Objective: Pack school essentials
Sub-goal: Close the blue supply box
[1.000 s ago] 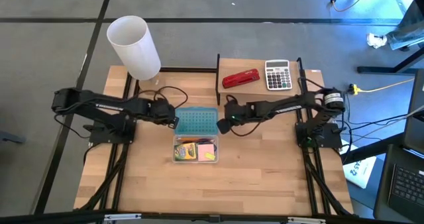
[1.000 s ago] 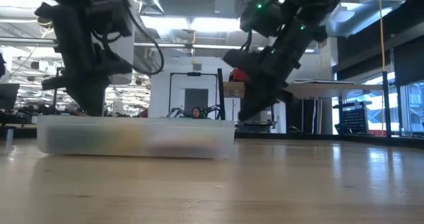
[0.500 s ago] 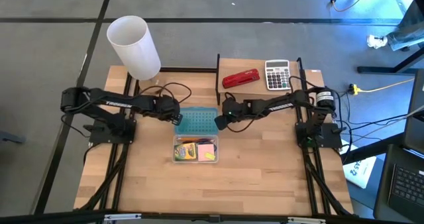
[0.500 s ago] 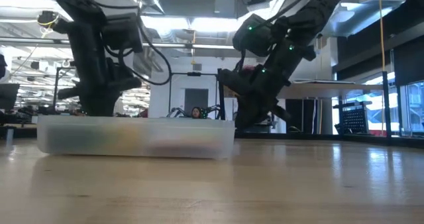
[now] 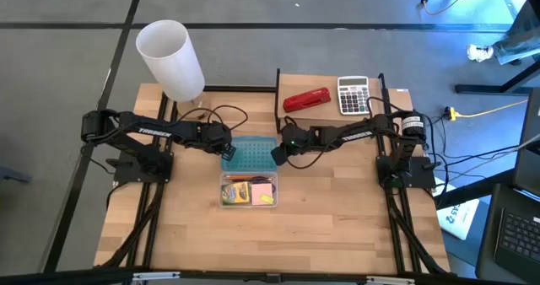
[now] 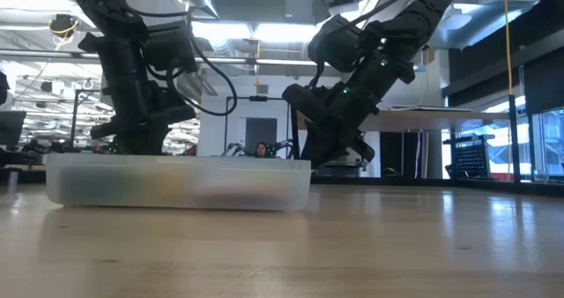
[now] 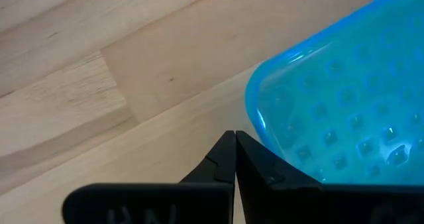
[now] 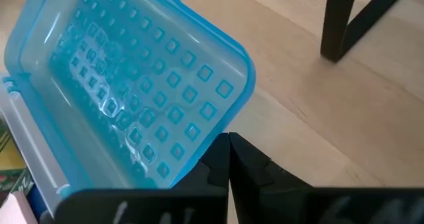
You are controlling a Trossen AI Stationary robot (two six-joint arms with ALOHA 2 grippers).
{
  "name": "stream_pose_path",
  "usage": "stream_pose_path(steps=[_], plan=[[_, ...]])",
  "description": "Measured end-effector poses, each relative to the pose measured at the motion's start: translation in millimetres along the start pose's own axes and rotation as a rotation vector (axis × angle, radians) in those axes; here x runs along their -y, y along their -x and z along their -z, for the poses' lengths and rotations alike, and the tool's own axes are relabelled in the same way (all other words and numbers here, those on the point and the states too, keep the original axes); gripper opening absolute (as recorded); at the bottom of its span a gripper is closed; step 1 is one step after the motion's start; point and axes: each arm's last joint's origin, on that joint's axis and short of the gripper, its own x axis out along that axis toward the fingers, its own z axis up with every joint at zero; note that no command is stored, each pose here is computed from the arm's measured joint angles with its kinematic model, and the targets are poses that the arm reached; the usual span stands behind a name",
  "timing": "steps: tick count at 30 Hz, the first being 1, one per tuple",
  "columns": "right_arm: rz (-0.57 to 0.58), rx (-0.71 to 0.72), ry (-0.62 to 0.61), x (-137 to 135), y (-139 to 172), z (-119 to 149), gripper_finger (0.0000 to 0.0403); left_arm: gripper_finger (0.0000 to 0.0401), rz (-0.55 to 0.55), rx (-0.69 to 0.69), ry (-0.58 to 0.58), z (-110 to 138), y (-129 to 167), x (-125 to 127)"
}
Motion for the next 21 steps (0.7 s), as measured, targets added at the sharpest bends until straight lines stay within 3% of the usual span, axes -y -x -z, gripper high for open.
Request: stream_pose_path(steps=[21], plan=[[-0.026, -0.013, 0.087, -5.1, 2.8, -4.1, 0.0004, 0.0000, 0.017, -0.004, -0.010, 2.1, 1.0, 2.2]])
